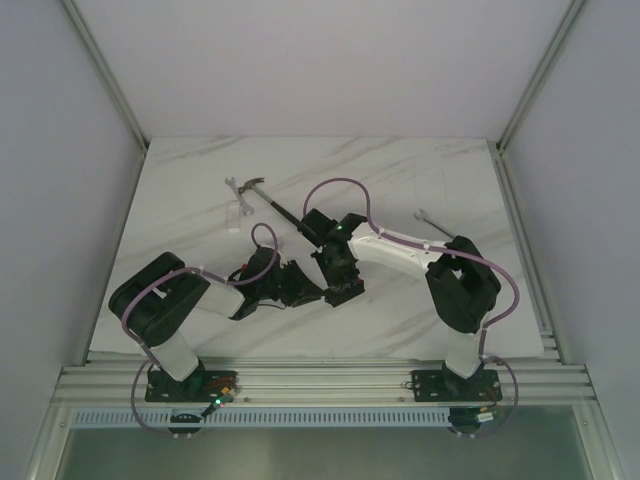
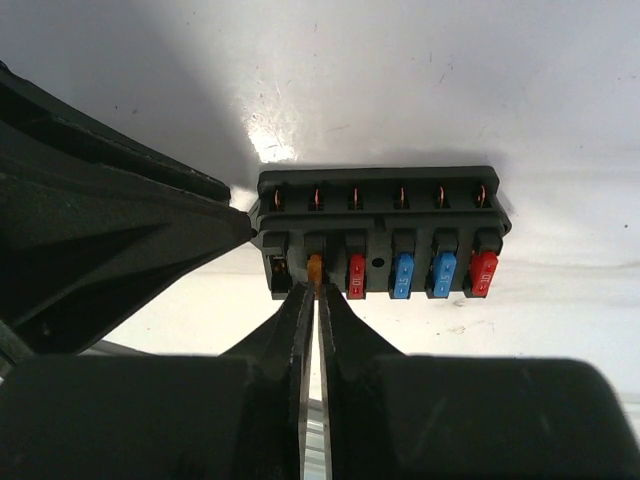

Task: Snap on the fuse box
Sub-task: Install the fuse at the fuse box base.

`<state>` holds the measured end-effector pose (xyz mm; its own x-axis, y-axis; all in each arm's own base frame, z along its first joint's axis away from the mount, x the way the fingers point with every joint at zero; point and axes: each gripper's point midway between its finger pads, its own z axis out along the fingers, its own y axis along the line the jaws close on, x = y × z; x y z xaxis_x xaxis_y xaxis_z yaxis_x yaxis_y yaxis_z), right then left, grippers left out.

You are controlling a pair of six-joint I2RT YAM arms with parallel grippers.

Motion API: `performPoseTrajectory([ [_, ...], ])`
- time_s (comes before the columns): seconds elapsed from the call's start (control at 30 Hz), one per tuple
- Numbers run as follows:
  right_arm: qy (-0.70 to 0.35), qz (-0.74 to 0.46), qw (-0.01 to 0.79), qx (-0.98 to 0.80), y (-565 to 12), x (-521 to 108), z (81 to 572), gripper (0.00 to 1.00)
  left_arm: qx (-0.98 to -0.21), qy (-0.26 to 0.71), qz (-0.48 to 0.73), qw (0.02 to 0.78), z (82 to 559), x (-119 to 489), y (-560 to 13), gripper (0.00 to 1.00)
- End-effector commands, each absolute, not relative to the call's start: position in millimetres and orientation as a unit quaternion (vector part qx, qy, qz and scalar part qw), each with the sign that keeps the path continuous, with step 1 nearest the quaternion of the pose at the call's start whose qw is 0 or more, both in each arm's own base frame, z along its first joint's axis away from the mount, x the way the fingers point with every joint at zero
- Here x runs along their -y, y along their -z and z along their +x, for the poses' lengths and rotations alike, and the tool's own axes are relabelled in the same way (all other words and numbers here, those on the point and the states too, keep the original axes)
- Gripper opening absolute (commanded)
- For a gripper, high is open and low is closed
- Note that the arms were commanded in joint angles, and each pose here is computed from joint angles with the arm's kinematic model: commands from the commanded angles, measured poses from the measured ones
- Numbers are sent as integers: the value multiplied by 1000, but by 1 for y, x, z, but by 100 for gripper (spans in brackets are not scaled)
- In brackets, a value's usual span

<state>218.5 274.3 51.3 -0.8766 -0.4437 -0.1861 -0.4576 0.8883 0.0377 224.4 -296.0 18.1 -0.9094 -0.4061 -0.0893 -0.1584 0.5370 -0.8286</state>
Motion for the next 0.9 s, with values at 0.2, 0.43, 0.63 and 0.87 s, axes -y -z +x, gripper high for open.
performPoseTrajectory([
  [0.2, -3, -245, 31, -969, -20, -259, 204, 0, -891, 397, -176, 131, 218, 279, 8, 36],
  [0.43, 26, -245, 4, -969, -2, -244, 195, 0, -891, 397, -177, 132, 218, 279, 8, 36],
  [0.63, 47, -249, -12, -967, 17, -240, 195, 0, -891, 396, -176, 134, 218, 278, 8, 37],
  [0.87, 76, -250, -51, -964, 53, -234, 191, 0, -896, 376, -175, 155, 221, 268, 4, 43],
])
